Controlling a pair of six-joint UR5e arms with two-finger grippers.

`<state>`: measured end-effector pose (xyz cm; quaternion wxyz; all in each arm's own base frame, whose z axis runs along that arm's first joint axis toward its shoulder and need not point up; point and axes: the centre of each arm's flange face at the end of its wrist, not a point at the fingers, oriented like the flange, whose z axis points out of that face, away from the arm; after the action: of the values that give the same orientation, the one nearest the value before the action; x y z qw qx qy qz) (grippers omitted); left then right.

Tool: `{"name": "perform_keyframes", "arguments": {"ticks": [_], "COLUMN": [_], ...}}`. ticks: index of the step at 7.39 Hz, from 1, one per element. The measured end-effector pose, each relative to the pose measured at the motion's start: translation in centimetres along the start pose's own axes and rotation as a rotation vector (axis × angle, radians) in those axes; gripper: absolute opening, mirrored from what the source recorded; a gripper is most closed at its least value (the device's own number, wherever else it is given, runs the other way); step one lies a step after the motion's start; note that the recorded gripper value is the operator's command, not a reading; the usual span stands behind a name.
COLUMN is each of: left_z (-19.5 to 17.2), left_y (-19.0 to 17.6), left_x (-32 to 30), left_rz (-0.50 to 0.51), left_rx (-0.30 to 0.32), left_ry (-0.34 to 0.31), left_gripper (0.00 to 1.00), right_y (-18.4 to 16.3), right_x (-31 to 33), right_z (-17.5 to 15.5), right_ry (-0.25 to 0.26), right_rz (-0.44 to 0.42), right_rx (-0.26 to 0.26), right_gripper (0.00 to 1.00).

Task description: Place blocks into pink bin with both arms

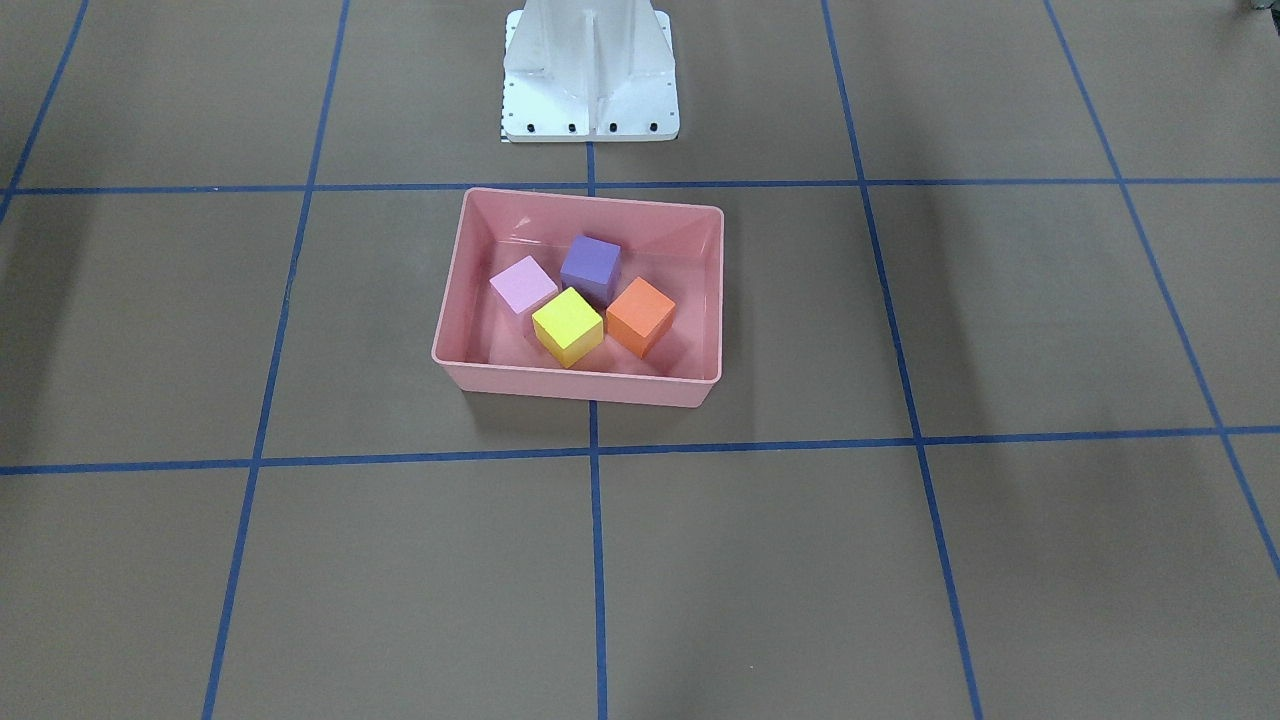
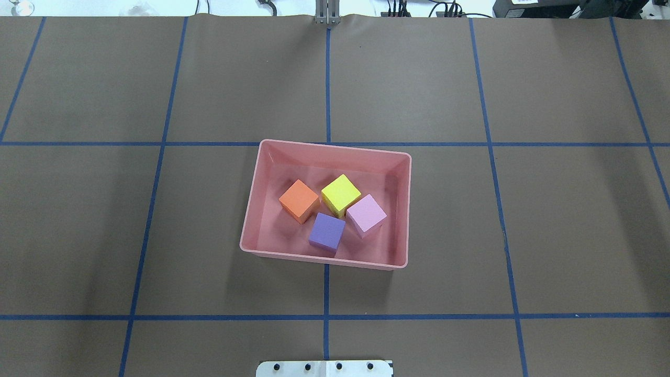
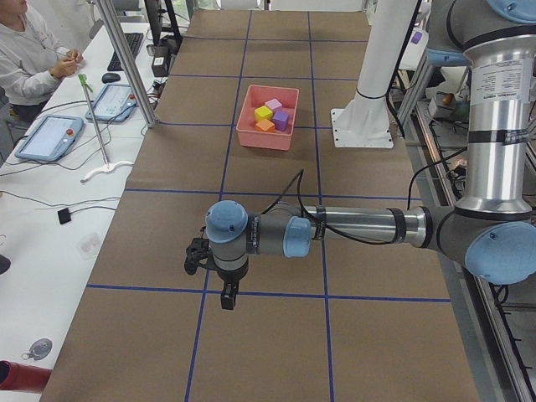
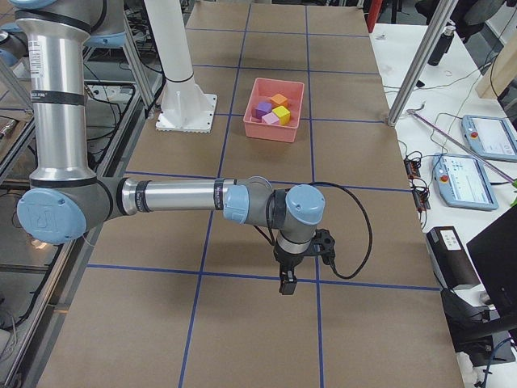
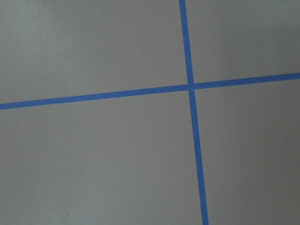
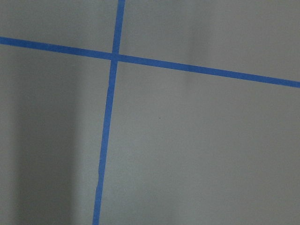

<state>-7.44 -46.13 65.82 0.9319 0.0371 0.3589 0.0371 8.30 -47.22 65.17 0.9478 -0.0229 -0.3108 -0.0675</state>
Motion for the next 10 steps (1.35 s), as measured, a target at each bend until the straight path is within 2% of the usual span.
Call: {"name": "perform_keyframes", "arguments": {"ticks": [2,5,10], "left_z": [1.2,2.1,1.0], "left_y": [2.6,4.3,4.2], "left_x": [-0.9,-1.5,-0.5], "left_rz": [-0.009,-0.021,-0.002], "left_rx": [-0.011,-0.024,-0.003], "left_ry": [0.003,0.007,0.005], "left_gripper": [1.00,1.00,1.00], "right_y": [0.5,0.8,1.1], "right_x": [0.2,0.2,-0.2], "right_z": [0.5,0.7,0.9], "right_ry": [-0.009,-0.021,-0.071], "right_rz": [0.007,0.010,0.014], "right_rx": [-0.008,-0.010,-0.003], "right_gripper": [1.00,1.00,1.00]}}
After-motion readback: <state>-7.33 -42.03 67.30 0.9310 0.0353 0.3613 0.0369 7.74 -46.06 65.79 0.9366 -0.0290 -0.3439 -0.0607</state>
